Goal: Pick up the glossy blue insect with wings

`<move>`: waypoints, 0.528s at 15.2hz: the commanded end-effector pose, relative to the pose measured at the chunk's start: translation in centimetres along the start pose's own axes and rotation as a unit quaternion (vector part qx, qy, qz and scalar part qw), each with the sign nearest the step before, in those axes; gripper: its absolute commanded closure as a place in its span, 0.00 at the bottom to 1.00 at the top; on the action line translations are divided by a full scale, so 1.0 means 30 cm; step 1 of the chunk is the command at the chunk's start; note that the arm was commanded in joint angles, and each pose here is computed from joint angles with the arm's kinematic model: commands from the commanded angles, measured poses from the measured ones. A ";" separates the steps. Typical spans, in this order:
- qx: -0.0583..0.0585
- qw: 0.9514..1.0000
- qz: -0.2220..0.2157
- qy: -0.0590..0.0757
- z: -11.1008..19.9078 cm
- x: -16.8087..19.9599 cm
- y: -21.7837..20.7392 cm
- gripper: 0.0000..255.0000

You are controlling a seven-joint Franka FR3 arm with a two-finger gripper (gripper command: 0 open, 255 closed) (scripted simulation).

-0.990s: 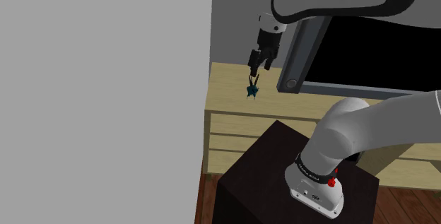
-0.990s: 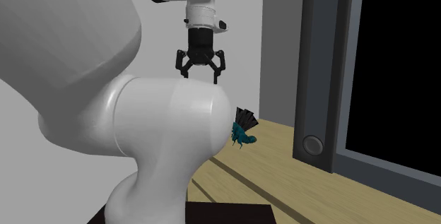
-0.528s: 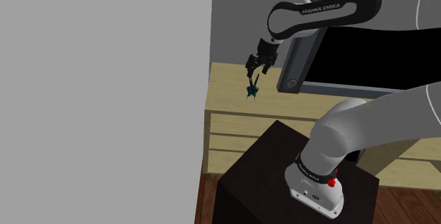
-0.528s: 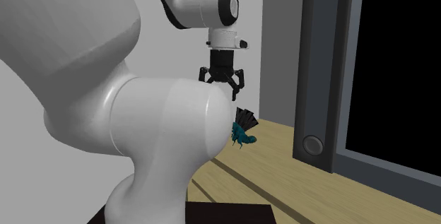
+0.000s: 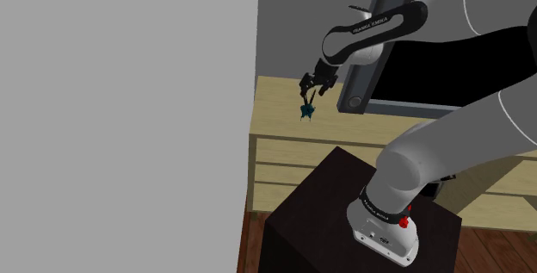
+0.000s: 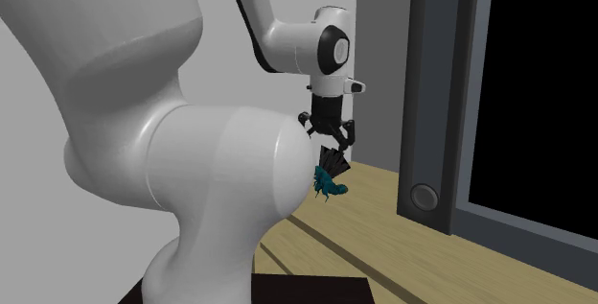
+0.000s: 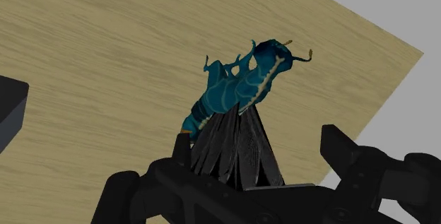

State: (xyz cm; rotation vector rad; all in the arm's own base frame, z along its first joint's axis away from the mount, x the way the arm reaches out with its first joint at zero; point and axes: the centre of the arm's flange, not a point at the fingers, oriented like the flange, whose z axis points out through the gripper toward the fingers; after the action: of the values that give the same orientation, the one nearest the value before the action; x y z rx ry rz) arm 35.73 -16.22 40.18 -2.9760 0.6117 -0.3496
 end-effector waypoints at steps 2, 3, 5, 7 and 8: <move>0.000 1.000 0.003 0.003 0.052 -0.006 0.015 0.00; 0.000 1.000 0.003 0.003 0.069 -0.009 0.017 0.00; 0.000 1.000 0.003 0.003 0.103 -0.017 0.022 0.00; 0.000 1.000 0.003 0.003 0.113 -0.019 0.023 0.00; 0.000 1.000 0.003 0.003 0.114 -0.017 0.025 1.00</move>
State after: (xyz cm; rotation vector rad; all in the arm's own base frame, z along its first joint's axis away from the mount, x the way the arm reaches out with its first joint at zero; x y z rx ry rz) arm 35.79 -16.56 36.77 -2.9728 0.6216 -0.3575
